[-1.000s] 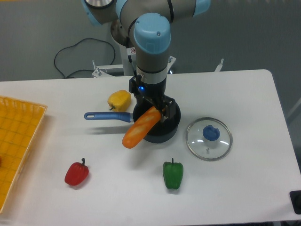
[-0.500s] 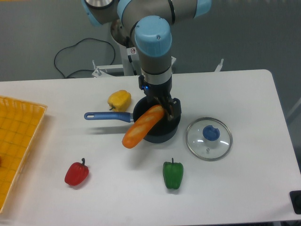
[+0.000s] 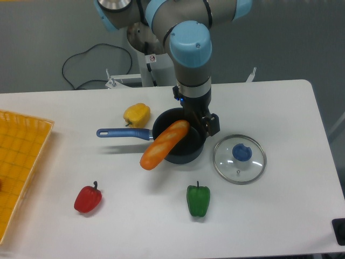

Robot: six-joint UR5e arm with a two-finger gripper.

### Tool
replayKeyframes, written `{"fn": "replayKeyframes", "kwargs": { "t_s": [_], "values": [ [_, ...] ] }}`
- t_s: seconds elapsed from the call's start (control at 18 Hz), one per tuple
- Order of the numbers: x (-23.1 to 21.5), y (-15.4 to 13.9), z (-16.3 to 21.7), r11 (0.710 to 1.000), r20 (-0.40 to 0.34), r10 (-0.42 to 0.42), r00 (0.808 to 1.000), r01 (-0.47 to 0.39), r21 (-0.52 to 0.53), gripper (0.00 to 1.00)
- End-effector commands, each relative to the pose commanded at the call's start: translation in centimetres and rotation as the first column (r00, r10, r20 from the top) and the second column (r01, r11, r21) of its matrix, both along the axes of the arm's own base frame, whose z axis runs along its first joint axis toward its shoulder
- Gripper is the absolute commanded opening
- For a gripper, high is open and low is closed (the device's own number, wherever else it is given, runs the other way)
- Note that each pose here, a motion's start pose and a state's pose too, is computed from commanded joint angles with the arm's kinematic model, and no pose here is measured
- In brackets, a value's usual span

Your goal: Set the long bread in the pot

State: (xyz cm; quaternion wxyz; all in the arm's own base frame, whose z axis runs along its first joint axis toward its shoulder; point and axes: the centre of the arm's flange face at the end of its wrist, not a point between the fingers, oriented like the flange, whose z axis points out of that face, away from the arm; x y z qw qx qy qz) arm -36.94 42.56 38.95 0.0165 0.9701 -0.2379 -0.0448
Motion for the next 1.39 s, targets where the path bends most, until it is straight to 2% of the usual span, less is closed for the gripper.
{"fn": "replayKeyframes", "kwargs": {
  "t_s": [0.72,0.89,1.06,1.17,1.28,1.39],
  "values": [
    [0.1,0.0,0.2,1.0,0.005,0.018,1.0,-0.018,0.011,1.0],
    [0.7,0.9,0.2,0.994,0.055,0.071,0.996,-0.075,0.075,1.0],
    [3.1,3.3,-1.1,0.97,0.149,0.197,0.969,-0.215,0.118,1.0],
    [3.6,4.9,-1.6,0.944,0.163,0.281,0.946,-0.303,0.128,1.0],
    [4.3,6.4,-2.5,0.93,0.181,0.306,0.935,-0.334,0.151,1.0],
    [4.5,6.6,-3.3,0.931,0.192,0.306,0.932,-0.335,0.144,1.0]
  ]
}}
